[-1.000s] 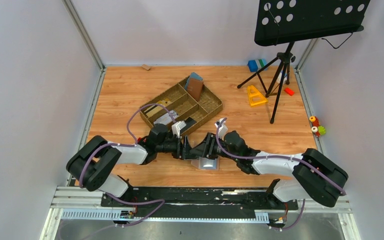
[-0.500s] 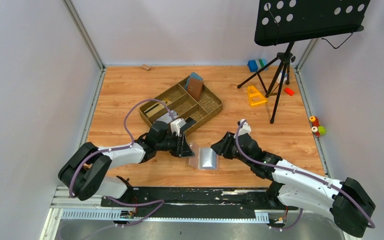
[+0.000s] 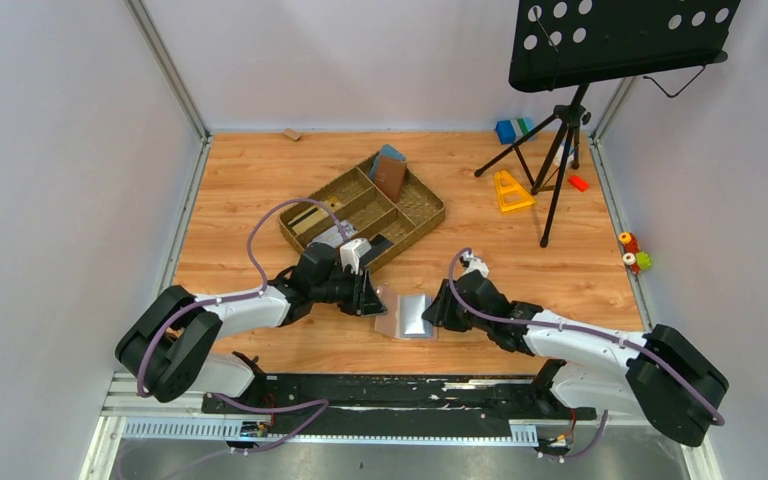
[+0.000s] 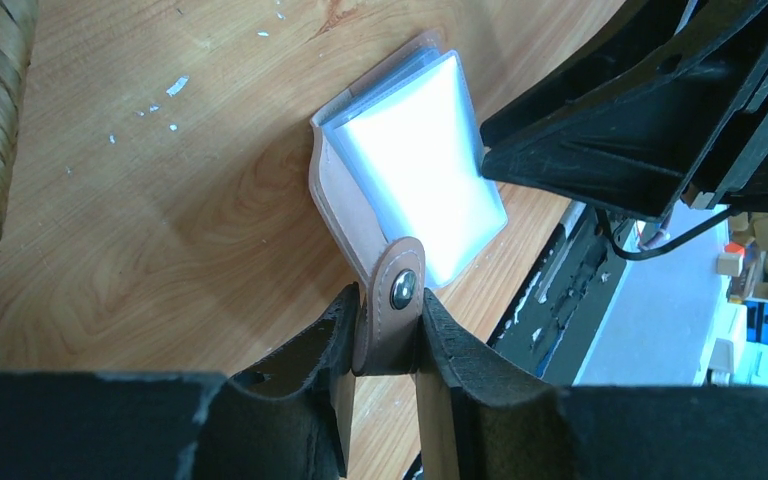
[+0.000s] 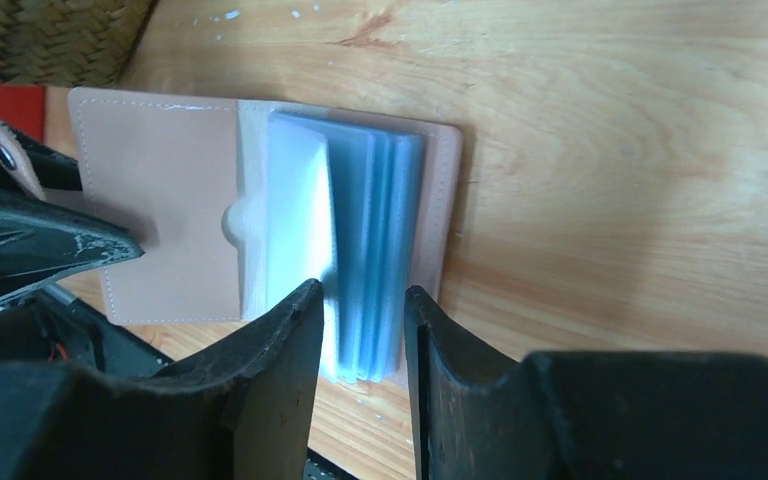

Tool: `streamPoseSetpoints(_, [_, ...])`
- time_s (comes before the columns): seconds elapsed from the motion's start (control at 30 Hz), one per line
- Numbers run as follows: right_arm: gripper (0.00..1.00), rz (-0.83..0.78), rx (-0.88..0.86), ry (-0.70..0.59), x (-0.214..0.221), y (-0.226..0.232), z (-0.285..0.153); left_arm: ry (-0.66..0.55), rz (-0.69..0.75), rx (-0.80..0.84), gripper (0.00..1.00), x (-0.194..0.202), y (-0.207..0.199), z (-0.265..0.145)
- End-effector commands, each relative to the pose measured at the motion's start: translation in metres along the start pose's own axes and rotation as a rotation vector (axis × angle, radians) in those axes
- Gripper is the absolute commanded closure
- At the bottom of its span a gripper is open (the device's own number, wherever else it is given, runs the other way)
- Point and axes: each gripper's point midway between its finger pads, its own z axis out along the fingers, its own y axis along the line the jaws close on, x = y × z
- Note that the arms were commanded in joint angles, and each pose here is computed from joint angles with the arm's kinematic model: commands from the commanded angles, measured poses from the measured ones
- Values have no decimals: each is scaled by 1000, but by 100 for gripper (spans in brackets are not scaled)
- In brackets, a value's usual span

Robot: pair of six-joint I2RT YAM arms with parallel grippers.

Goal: Take the credit cards out of the card holder
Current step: Open the card holder at the center of the board.

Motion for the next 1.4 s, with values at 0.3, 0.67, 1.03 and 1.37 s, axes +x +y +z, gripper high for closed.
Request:
streamPoseSetpoints(0.3, [73,-2,-265,17,-10,62,-5,7,44,21,68,-4,-8,4])
streamPoseSetpoints(0.67, [66,-25,-356,10,-14,82,-17,10,51,29,68,-6,-13,4])
streamPoseSetpoints(1.03, [77,-23,-402,14,-13,89,-18,4,53,37,66,-6,-16,2])
streamPoseSetpoints(1.37, [94,-23,-383,48,-8,87,-7,3,53,42,66,-4,-17,2])
